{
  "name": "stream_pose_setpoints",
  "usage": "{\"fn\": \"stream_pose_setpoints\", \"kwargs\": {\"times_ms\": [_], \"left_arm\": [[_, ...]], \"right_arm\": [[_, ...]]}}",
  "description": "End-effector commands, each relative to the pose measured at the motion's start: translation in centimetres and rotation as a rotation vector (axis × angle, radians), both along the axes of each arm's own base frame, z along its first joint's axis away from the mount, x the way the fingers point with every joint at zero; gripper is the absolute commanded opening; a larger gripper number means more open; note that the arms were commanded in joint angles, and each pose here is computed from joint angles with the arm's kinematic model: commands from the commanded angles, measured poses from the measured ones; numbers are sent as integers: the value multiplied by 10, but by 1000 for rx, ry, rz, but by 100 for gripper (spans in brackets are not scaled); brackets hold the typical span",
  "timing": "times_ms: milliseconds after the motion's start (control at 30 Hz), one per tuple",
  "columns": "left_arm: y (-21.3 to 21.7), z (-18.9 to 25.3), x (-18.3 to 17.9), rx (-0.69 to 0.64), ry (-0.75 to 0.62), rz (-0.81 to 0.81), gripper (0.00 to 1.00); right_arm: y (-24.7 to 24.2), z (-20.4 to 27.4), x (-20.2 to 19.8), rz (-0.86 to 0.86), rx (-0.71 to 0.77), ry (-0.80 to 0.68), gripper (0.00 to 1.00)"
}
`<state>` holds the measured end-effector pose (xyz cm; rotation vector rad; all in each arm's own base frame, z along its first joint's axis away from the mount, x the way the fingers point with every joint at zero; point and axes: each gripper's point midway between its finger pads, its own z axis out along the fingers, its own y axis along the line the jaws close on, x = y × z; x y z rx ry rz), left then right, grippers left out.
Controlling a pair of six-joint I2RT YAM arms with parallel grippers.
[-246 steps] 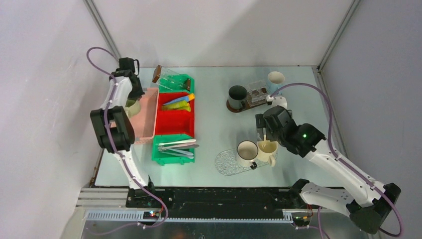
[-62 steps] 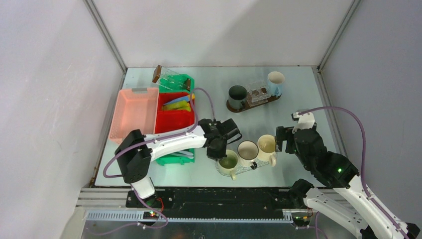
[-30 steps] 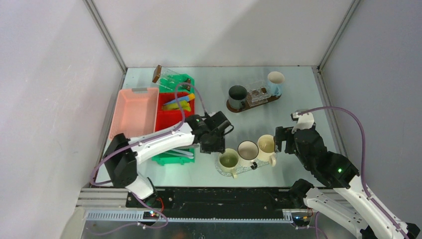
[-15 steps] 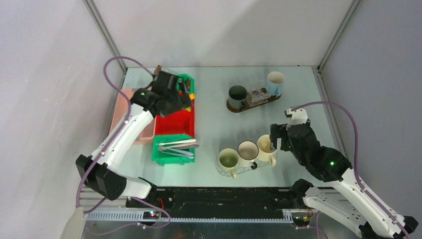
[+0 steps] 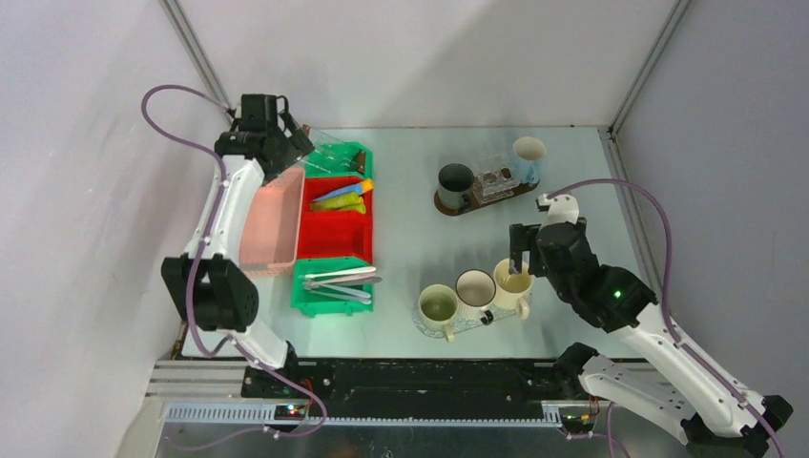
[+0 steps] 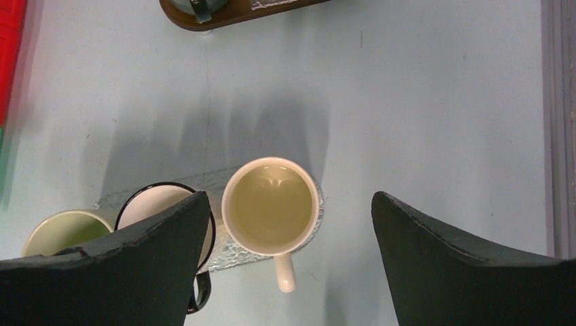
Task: Prepare toiletry sets of a toothbrush and toothpaste on the tray
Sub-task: Pick up the toothpaste holder from the center of the board.
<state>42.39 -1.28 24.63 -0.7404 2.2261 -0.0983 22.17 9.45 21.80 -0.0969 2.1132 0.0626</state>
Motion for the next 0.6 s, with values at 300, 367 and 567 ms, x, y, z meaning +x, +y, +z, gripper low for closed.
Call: {"fn": "stream_pose_setpoints", "kwargs": {"times_ms": [300, 367, 567], "left_arm": [[45, -9, 117, -135, -195, -16, 99], [48, -13, 129, -162, -211, -42, 99], [47, -27, 156, -213, -214, -150, 100]], "right_arm": [[16, 16, 24, -39, 29, 2, 92], [18, 13, 27, -38, 22, 17, 92], [21, 6, 29, -47, 6, 58, 92]]}}
